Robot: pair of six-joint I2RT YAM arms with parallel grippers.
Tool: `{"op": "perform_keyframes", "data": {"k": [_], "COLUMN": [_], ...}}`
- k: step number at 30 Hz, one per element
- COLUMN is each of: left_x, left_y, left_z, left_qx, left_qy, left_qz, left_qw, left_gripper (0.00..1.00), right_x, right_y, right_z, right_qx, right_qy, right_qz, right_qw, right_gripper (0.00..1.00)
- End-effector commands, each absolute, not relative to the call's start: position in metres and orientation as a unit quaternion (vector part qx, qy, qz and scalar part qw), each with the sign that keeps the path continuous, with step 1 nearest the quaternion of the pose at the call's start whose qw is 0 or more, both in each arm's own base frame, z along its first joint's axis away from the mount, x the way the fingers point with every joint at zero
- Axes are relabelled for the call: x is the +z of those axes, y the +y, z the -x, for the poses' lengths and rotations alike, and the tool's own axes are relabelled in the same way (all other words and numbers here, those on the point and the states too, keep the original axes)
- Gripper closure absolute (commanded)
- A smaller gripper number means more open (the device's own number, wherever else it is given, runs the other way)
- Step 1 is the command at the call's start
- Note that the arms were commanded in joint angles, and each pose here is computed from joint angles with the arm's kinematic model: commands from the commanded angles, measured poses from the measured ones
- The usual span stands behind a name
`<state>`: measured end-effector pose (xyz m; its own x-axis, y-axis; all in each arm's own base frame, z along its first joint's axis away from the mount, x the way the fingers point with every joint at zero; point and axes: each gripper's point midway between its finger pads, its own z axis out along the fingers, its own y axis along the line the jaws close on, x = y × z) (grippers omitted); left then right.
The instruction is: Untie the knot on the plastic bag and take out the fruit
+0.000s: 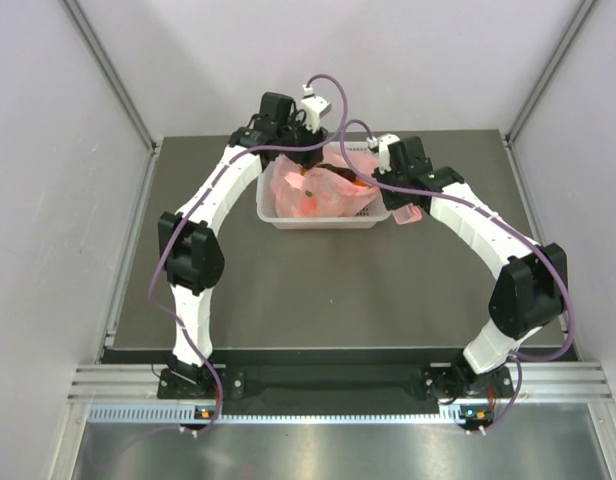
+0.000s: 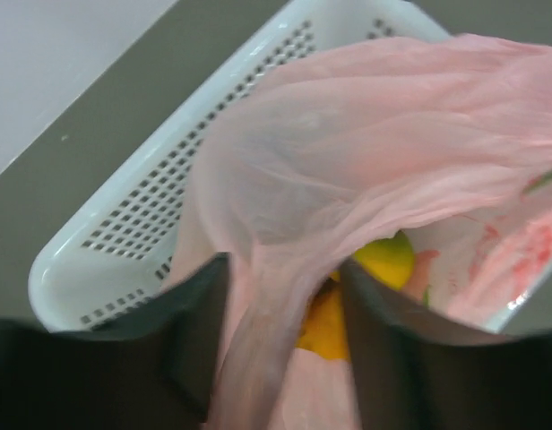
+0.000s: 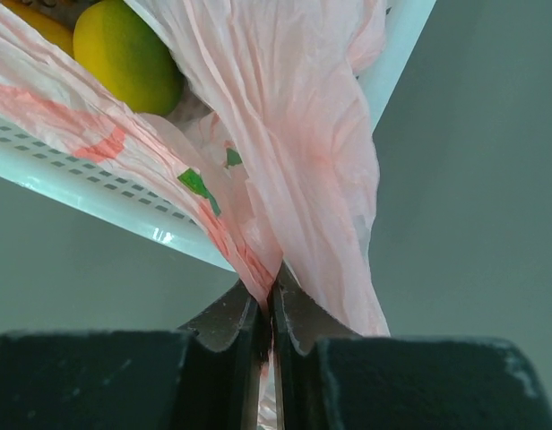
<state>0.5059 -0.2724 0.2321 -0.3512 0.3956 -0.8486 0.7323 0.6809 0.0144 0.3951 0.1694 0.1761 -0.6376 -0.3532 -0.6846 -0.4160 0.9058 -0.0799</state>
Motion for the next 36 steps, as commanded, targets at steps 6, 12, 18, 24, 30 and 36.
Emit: {"op": "perform_keyframes", "data": {"k": [6,12,18,24,30,36], "left_x": [0.264,0.288,0.364,0.424,0.469,0.523], "left_y": [-0.253,-0.245,-0.23,-0.219,-0.219,-0.208], "left_z": [-0.542,-0.544,-0.546,-0.541,-0.521,-0.504], "left_qx": [-0.114,-0.103,-0.096,-0.117,-0.147,-0.156], "left_qy": [0.789,0.78,0.729,0.694,0.657,0.614], "left_qz": [-0.294,-0.263,-0.199,-0.15,-0.146,-0.131], "left_qw": [0.527,0.558,0.648,0.695,0.725,0.762], "left_gripper": [0.96,1.0,1.0,1.0,1.0,1.0], "right_x": [0.214,0.219,0.22,0.216,0.212,0.232], "right_y": [0.174,0.173,0.173,0.176,0.188,0.197], "right_z": [-0.409,-0.412,-0.42,-0.432,-0.436,-0.435], "right_qx": [0.058,0.056,0.061,0.077,0.11,0.145], "right_qy": [0.881,0.88,0.878,0.874,0.872,0.853], "right_qz": [0.199,0.184,0.143,0.089,0.073,0.077], "right_qw": [0.425,0.435,0.453,0.471,0.471,0.495], "right_gripper": [0.96,0.98,1.0,1.0,1.0,1.0]}}
